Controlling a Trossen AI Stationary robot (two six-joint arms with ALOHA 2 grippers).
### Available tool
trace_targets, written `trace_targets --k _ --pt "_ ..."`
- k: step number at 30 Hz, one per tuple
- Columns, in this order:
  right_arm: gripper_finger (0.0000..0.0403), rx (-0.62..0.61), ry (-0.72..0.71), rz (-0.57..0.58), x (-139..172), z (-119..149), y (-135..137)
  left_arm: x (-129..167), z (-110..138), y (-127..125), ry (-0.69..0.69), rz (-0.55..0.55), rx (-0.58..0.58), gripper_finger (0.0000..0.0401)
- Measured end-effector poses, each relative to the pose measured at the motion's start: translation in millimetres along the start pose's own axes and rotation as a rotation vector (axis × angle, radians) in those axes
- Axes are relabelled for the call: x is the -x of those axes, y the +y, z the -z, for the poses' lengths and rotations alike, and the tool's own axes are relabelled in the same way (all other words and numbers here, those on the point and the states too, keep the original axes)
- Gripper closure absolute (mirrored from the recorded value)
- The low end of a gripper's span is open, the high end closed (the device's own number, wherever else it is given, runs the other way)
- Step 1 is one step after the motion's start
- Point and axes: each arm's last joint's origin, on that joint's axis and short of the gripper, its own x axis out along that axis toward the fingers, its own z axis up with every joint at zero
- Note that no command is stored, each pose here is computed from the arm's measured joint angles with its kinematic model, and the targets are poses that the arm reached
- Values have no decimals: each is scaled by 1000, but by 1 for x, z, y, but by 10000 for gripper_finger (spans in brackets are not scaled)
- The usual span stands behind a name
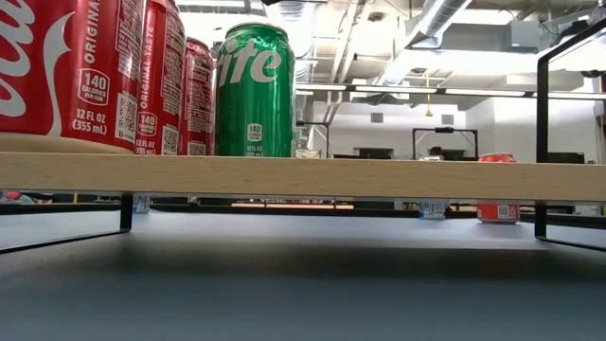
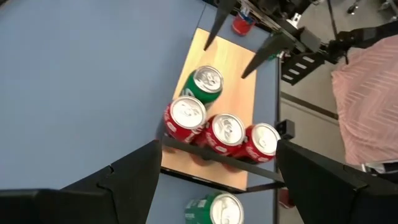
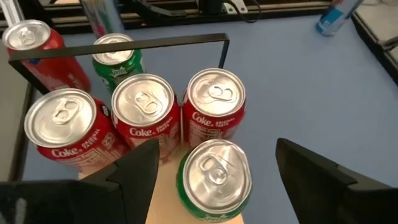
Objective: Place canned beverage on shelf
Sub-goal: Put the top left green soda can on the shelf aligned with the left red soda can
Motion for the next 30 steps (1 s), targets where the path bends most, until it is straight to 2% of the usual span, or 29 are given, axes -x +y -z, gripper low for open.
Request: trace_targets --k 6,10,15,19,30 --pt "83 14 10 -6 -11 12 2 -4 -2 0 24 -2 0 99" --pt "65 -17 10 -8 -16 16 3 -6 -2 0 35 -3 2 99" --pt "47 -17 31 25 -20 21 -1 -6 -2 0 23 -12 2 99" --pt "44 -31 34 11 -22 19 -4 -6 -2 0 21 -14 2 99" --pt "46 -23 114 -15 -54 34 1 -6 -3 1 -1 -33 2 99"
